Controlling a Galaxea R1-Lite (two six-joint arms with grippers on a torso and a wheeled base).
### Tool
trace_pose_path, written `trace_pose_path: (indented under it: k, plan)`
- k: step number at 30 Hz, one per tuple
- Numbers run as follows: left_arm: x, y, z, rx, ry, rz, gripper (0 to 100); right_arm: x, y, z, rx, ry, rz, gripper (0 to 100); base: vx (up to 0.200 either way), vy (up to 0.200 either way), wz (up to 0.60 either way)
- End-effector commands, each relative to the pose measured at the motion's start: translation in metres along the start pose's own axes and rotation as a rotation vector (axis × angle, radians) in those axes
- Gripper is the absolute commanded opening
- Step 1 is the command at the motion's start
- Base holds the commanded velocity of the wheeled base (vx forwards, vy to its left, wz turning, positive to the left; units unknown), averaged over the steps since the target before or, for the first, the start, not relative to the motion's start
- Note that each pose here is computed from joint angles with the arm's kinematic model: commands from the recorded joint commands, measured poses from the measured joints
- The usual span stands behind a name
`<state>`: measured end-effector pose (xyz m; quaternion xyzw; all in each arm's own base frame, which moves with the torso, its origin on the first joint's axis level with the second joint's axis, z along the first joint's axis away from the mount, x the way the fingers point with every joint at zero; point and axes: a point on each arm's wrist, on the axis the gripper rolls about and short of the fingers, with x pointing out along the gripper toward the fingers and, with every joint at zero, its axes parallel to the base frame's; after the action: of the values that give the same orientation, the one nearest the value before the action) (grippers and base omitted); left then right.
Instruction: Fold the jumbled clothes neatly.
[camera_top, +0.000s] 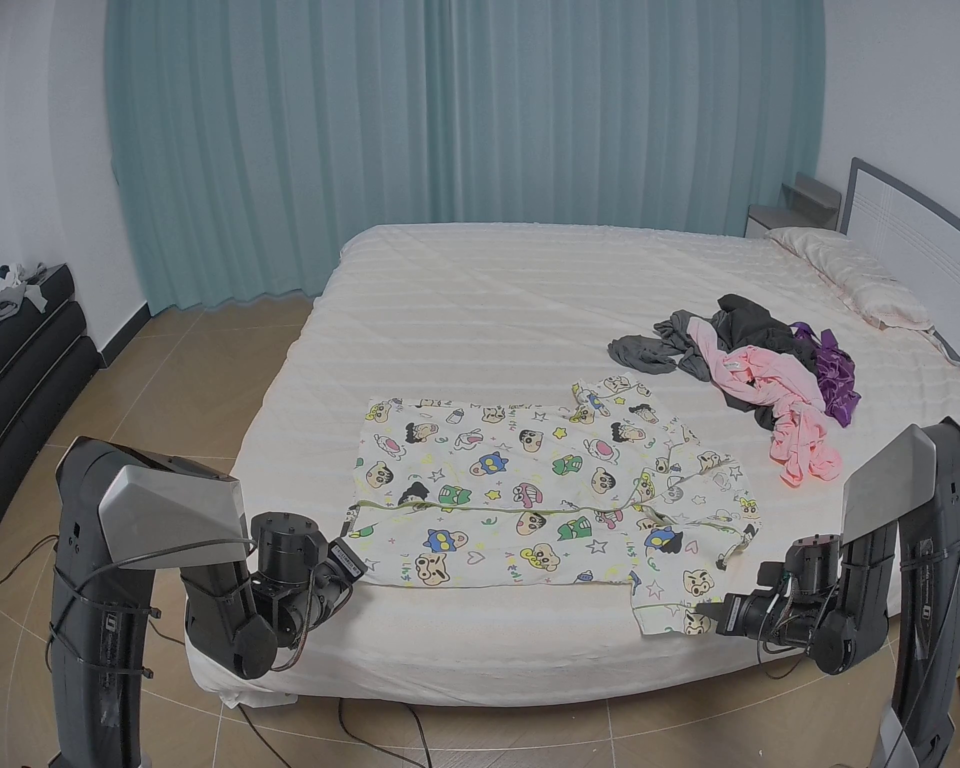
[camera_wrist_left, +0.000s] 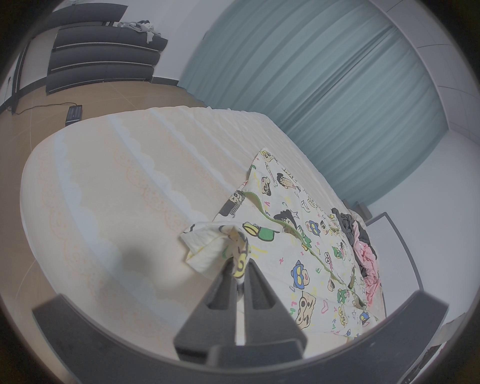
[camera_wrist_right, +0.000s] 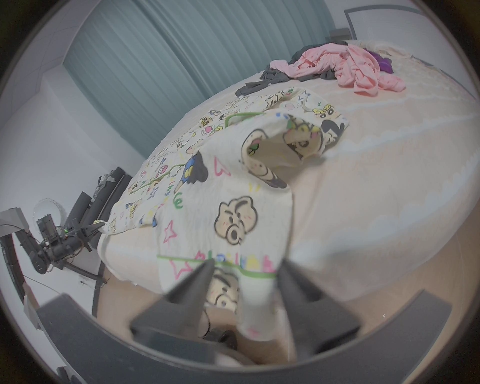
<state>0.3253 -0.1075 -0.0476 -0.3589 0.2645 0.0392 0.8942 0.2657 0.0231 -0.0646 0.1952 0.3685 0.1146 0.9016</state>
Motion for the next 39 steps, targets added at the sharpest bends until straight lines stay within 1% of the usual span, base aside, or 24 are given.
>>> trace_pose_path:
  k: [1, 7, 9, 11, 14, 20, 23, 25, 27, 30, 34, 38, 39]
  plan:
    - [-0.001, 0.001, 0.0, 0.007, -0.001, 0.004, 0, -0.015, 0.0, 0.003, 0.01, -0.009, 0.019, 0, 0.0, 0.0, 0.0]
    - [-0.003, 0.002, 0.0, 0.007, 0.0, 0.009, 0, -0.024, -0.005, 0.003, 0.032, -0.003, 0.014, 0, 0.0, 0.0, 0.0]
    - [-0.005, 0.003, -0.001, 0.014, 0.007, 0.017, 0, -0.029, -0.005, 0.003, 0.037, -0.001, 0.029, 0, 0.0, 0.0, 0.0]
    - [-0.011, 0.008, -0.004, 0.047, 0.024, 0.037, 0, -0.037, -0.004, 0.003, 0.047, 0.002, 0.053, 0, 0.0, 0.0, 0.0]
    - [-0.021, 0.016, -0.007, 0.131, 0.05, 0.066, 0, -0.051, -0.005, 0.0, 0.07, 0.021, 0.075, 0, 0.0, 0.0, 0.0]
    - [-0.041, 0.016, -0.005, 0.165, 0.069, 0.073, 0, -0.061, -0.005, -0.007, 0.088, 0.045, 0.076, 0, 0.0, 0.0, 0.0]
    - [-0.048, 0.016, -0.003, 0.169, 0.073, 0.076, 0, -0.067, -0.002, -0.008, 0.091, 0.057, 0.105, 0, 0.0, 0.0, 0.0]
    - [-0.05, 0.015, -0.003, 0.17, 0.072, 0.072, 0, -0.068, -0.001, -0.007, 0.09, 0.056, 0.107, 0, 0.0, 0.0, 0.0]
    - [-0.055, 0.019, -0.004, 0.213, 0.087, 0.087, 0, -0.07, -0.001, -0.006, 0.093, 0.051, 0.103, 0, 0.0, 0.0, 0.0]
    - [-0.063, 0.024, -0.008, 0.292, 0.12, 0.104, 0, -0.077, 0.001, -0.005, 0.104, 0.074, 0.095, 0, 0.0, 0.0, 0.0]
    - [-0.065, 0.025, -0.009, 0.312, 0.127, 0.106, 0, -0.085, 0.005, -0.004, 0.104, 0.092, 0.093, 0, 0.0, 0.0, 0.0]
    - [-0.066, 0.027, -0.011, 0.364, 0.143, 0.114, 0, -0.094, 0.008, -0.005, 0.077, 0.118, 0.082, 0, 0.0, 0.0, 0.0]
    - [-0.066, 0.027, -0.011, 0.364, 0.143, 0.114, 0, -0.094, 0.008, -0.005, 0.077, 0.118, 0.082, 0, 0.0, 0.0, 0.0]
